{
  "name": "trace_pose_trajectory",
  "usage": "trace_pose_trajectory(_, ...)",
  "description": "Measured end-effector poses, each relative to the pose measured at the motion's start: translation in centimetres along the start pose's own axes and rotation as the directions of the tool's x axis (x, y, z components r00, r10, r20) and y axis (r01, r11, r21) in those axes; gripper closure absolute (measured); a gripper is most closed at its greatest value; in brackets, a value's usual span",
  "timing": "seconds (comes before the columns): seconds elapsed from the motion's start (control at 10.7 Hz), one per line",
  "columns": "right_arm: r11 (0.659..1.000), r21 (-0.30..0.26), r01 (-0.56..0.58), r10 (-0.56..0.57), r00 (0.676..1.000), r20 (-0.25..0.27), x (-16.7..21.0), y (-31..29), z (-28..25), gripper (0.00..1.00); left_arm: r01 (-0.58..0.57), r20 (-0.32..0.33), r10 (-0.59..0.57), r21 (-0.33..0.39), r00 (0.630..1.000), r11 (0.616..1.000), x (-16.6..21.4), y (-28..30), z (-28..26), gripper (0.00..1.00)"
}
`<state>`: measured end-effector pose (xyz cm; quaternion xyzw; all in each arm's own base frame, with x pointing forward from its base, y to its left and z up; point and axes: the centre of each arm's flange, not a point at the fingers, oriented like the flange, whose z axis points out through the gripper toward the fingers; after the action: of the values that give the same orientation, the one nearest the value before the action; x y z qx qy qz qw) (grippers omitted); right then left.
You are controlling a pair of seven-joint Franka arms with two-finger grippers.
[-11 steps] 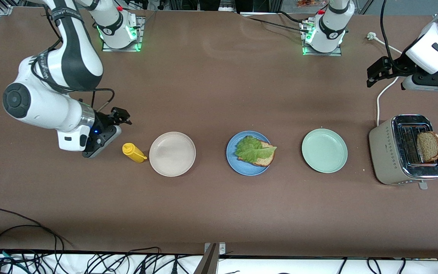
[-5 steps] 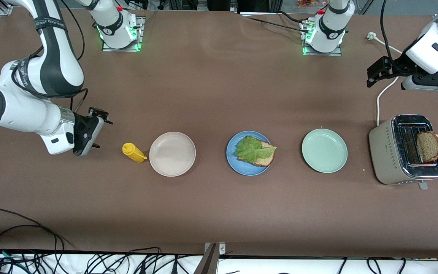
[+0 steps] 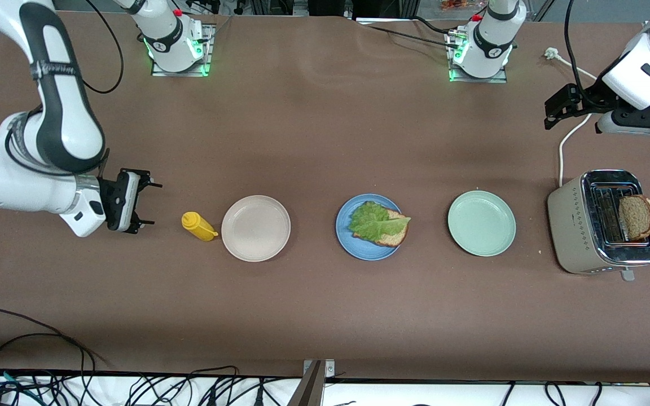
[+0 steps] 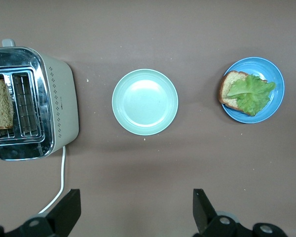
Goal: Make sandwich in blue plate with both arms
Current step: 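Lower the open right gripper around the yellow bottle and close it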
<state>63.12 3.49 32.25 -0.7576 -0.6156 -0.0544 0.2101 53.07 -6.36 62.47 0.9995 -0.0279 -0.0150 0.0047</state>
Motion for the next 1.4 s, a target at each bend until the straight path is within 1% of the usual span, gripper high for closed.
trace_pose_trajectory(0.19,0.997,0.027,0.071,-0.069,0.995,-0.068,-3.5,1.4,2.3,0.0,0.0,0.0,0.0,0.0,1.0,1.0,0.0,0.0,0.0,0.0)
trace_pose_trajectory(0.37,0.988,0.029,0.149,-0.142,0.977,-0.156,-5.2,2.1,4.4,0.0,0.0,0.0,0.0,0.0,1.0,1.0,0.0,0.0,0.0,0.0)
trace_pose_trajectory(0.65,0.966,0.013,0.257,-0.241,0.921,-0.307,-7.3,3.1,10.0,0.0,0.0,0.0,0.0,0.0,1.0,1.0,0.0,0.0,0.0,0.0)
trace_pose_trajectory(0.84,0.95,-0.009,0.312,-0.291,0.878,-0.38,-8.4,3.4,13.3,0.0,0.0,-0.001,0.0,0.0,1.0,1.0,0.0,0.0,0.0,0.0)
trace_pose_trajectory(0.93,0.946,-0.014,0.325,-0.303,0.863,-0.406,-8.6,3.3,14.3,0.0,0.0,0.0,0.0,0.0,1.0,1.0,0.0,0.0,0.0,0.0)
trace_pose_trajectory(1.12,0.941,-0.032,0.336,-0.315,0.841,-0.439,-9.1,3.4,15.4,0.0,0.0,0.0,0.0,0.0,1.0,1.0,0.0,0.0,0.0,0.0)
trace_pose_trajectory(1.31,0.939,-0.053,0.339,-0.325,0.827,-0.46,-9.4,3.5,16.0,0.0,0.0,0.0,0.0,0.0,1.0,1.0,0.0,0.0,0.0,0.0)
trace_pose_trajectory(1.4,0.938,-0.057,0.341,-0.328,0.824,-0.461,-9.6,3.6,16.2,0.0,0.0,0.0,0.0,0.0,1.0,1.0,0.0,0.0,0.0,0.0)
